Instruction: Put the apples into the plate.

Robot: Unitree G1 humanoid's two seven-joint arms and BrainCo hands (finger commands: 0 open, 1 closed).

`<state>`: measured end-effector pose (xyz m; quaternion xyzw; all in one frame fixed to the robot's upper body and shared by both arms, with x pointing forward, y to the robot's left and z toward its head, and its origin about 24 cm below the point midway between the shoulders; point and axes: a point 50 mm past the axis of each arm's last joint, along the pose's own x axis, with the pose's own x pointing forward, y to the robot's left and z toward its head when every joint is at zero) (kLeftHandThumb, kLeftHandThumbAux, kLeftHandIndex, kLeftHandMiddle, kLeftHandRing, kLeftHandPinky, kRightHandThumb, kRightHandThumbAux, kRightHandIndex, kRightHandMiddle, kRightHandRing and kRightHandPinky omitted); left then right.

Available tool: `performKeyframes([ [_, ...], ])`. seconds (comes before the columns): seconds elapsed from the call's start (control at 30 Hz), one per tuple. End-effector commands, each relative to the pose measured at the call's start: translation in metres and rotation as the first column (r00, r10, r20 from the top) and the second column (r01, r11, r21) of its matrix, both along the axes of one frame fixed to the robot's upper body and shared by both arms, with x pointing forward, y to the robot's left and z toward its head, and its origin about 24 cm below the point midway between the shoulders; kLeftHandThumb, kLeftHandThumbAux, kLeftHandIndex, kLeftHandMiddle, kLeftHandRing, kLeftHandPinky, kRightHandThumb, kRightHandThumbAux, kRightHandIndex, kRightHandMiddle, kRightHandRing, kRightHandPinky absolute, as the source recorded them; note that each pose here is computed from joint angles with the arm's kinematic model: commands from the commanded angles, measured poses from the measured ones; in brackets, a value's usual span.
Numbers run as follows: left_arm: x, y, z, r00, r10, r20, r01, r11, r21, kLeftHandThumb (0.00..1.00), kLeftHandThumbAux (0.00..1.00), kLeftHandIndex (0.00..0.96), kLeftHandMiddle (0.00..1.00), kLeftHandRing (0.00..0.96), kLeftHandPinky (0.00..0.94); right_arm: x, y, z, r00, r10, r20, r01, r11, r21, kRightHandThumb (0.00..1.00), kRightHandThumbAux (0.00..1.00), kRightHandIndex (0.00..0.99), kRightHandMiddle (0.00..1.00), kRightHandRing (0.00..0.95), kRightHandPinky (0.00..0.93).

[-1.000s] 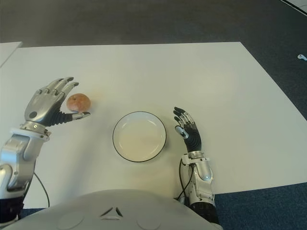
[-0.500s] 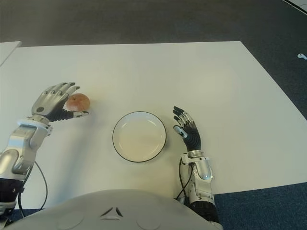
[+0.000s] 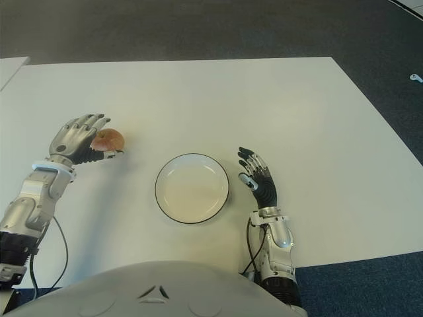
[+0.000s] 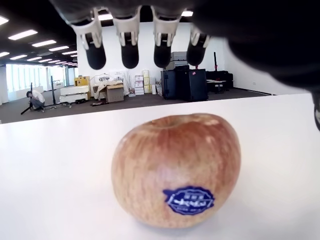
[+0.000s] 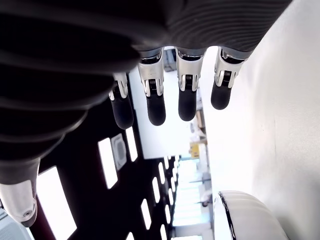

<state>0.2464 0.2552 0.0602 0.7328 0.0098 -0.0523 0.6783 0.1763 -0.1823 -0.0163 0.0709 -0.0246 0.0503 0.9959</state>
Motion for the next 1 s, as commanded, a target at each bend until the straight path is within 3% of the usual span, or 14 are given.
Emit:
performKeyframes([
  [0.03, 0.002, 0.003, -0.007, 1.0, 0.015, -0.014, -0.015, 1.0, 0.018, 0.345, 0.255, 0.009, 0.0, 0.0, 0.001, -0.023, -0.001, -0.033, 0.98, -0.025, -0.198, 0.035, 0.998, 0.047, 0.242, 0.56, 0.18, 0.179, 0.128, 0.127],
  [0.43, 0.012, 0.006, -0.025, 0.995, 0.07, -0.068, -0.069, 0.998, 0.015, 0.358, 0.256, 0.0, 0.0, 0.0, 0.0, -0.026, -0.003, -0.035, 0.978, -0.031, -0.207, 0.038, 0.999, 0.03, 0.235, 0.547, 0.184, 0.184, 0.135, 0.158],
  [1.0, 0.028, 0.013, -0.041, 0.991, 0.119, -0.066, -0.119, 0.993, 0.016, 0.389, 0.268, 0.0, 0.0, 0.0, 0.003, -0.028, -0.004, -0.037, 0.976, -0.015, -0.215, 0.024, 0.999, 0.042, 0.249, 0.566, 0.205, 0.187, 0.124, 0.12],
])
